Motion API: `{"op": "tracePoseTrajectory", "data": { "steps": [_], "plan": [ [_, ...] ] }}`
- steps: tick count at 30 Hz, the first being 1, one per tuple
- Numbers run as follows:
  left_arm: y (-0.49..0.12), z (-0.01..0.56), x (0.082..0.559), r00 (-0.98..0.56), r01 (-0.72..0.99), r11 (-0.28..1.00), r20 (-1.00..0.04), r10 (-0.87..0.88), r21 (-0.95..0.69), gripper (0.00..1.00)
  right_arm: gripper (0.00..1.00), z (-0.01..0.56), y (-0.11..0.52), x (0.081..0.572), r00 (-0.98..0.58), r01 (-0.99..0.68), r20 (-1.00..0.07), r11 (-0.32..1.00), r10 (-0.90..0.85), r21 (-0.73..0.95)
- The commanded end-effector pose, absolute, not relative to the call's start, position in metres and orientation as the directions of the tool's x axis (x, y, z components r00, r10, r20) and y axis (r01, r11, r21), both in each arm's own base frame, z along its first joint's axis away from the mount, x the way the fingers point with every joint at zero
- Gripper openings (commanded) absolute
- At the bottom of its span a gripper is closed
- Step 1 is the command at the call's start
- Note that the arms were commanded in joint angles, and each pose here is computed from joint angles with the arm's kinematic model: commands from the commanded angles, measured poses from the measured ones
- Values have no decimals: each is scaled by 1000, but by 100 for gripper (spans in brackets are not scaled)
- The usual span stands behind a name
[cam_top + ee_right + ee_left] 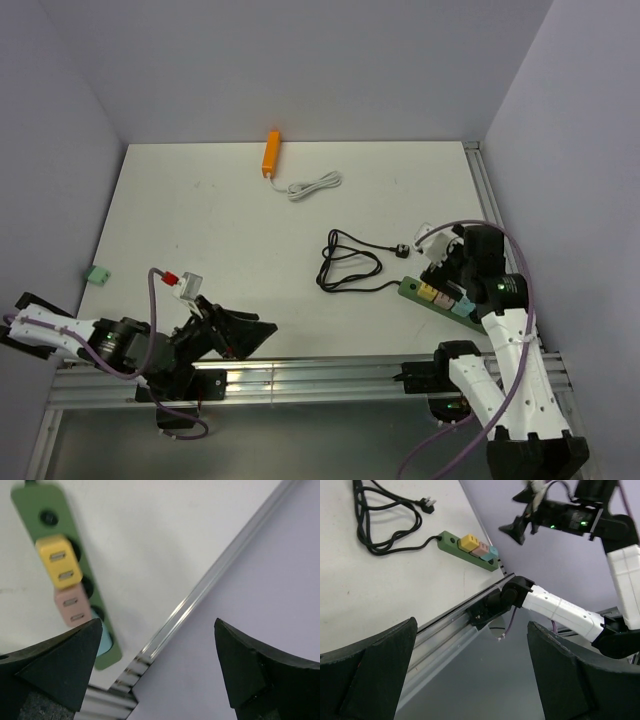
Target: Insert the plug
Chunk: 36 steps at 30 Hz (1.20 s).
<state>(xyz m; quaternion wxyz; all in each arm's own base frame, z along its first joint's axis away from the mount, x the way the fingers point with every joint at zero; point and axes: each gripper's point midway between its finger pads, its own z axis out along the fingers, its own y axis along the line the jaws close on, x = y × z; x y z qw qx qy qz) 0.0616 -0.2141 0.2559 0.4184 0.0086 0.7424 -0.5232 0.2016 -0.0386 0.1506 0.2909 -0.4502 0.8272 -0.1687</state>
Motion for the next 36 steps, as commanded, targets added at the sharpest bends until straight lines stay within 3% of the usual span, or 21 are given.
{"op": "tracePoseTrajectory", "data": {
  "steps": [1,3,6,11,13,15,18,23,27,31,36],
  "plan": [
    [-201,263,72,-653,357,522,-607,-453,-774,97,100,215,-18,235,-361,-498,-495,612,-791,-614],
    [-196,274,80,-623,323,568,-622,-474,-757,98,100,232,2,250,-364,-457,-609,705,-705,-542],
    [-198,282,84,-586,316,635,-671,-454,-705,97,100,236,54,268,-367,-527,-719,769,-590,-362],
    [-227,291,92,-545,311,763,-764,-345,-567,100,100,239,116,293,-474,-438,-765,870,-437,-226],
    [-251,286,88,-575,419,765,-795,-194,-489,100,100,244,137,302,-456,-409,-787,883,-416,-230],
    [-263,281,119,-608,364,782,-765,-213,-507,100,100,255,168,304,-446,-365,-841,920,-306,-141],
    [-251,273,174,-577,274,846,-782,-235,-457,99,100,265,193,295,-549,-304,-826,951,-126,57],
    [-180,255,251,-556,-10,946,-784,-276,-325,99,100,247,243,256,-617,-424,-783,805,79,416],
    [-100,243,284,-532,-245,934,-770,-354,-260,99,100,235,250,238,-617,-454,-766,715,178,531],
    [5,228,308,-449,-544,814,-749,-486,-202,100,100,210,256,227,-676,-445,-721,696,150,563],
    [103,198,316,-394,-777,626,-728,-560,-61,99,100,207,264,210,-689,-491,-714,646,122,585]
  ]
}}
